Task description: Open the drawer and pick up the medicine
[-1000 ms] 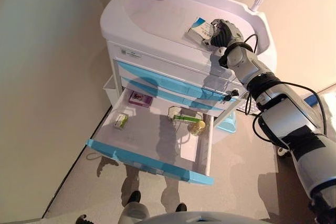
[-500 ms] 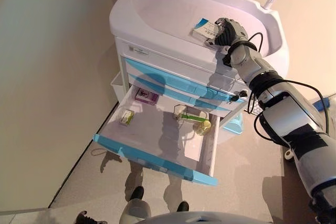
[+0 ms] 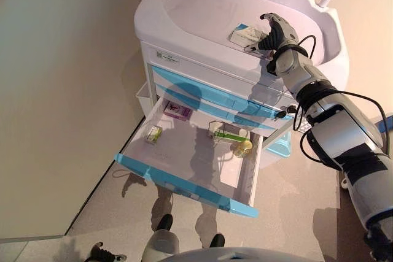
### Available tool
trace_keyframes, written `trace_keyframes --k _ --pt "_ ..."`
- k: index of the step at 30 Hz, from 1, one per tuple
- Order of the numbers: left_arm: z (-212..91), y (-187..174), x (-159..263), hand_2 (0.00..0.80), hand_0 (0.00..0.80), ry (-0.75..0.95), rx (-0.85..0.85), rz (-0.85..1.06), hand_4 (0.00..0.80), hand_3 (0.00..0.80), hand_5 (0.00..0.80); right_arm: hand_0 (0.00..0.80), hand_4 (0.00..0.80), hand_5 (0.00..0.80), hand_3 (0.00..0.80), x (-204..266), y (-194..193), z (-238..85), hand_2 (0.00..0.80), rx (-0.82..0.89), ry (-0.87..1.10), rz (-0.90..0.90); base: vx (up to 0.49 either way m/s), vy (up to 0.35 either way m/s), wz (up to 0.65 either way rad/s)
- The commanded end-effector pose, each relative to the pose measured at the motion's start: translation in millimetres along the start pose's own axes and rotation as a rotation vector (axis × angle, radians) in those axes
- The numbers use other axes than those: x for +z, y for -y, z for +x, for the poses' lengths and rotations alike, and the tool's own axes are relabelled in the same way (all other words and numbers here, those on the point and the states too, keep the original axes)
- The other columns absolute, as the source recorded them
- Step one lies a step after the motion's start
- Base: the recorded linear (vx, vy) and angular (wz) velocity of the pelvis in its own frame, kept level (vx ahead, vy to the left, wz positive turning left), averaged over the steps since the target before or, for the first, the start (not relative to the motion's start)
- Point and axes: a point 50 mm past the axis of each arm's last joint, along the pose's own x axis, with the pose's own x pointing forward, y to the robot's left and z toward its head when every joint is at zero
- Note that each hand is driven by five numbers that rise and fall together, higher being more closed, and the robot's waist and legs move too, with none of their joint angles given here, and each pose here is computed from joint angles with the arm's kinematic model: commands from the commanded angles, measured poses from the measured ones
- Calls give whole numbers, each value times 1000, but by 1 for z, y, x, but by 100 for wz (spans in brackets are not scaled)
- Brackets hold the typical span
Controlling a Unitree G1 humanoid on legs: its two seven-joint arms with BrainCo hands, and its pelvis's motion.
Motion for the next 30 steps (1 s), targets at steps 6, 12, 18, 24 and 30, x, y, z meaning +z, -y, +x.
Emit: trace_keyframes --k 6,12,18,24,30 --pt "3 -9 4 0 0 -10 27 -18 0 0 0 0 0 0 0 6 23 5 0 -74 23 54 0 0 0" --pt "3 -8 1 0 0 -27 19 -34 0 0 0 0 0 0 0 -14 28 1 0 -108 -10 152 -7 -2 -2" --pt "3 -8 5 0 0 -19 14 -50 0 0 0 0 0 0 0 -34 44 -6 0 -183 -23 235 -16 -5 -7" --pt "3 -7 7 0 0 -17 9 -67 0 0 0 0 0 0 0 -53 58 -16 0 -254 -17 292 8 0 -9" --pt "2 -4 6 0 0 -22 2 -79 0 0 0 0 0 0 0 -80 64 -30 0 -314 -53 357 6 -4 -9"
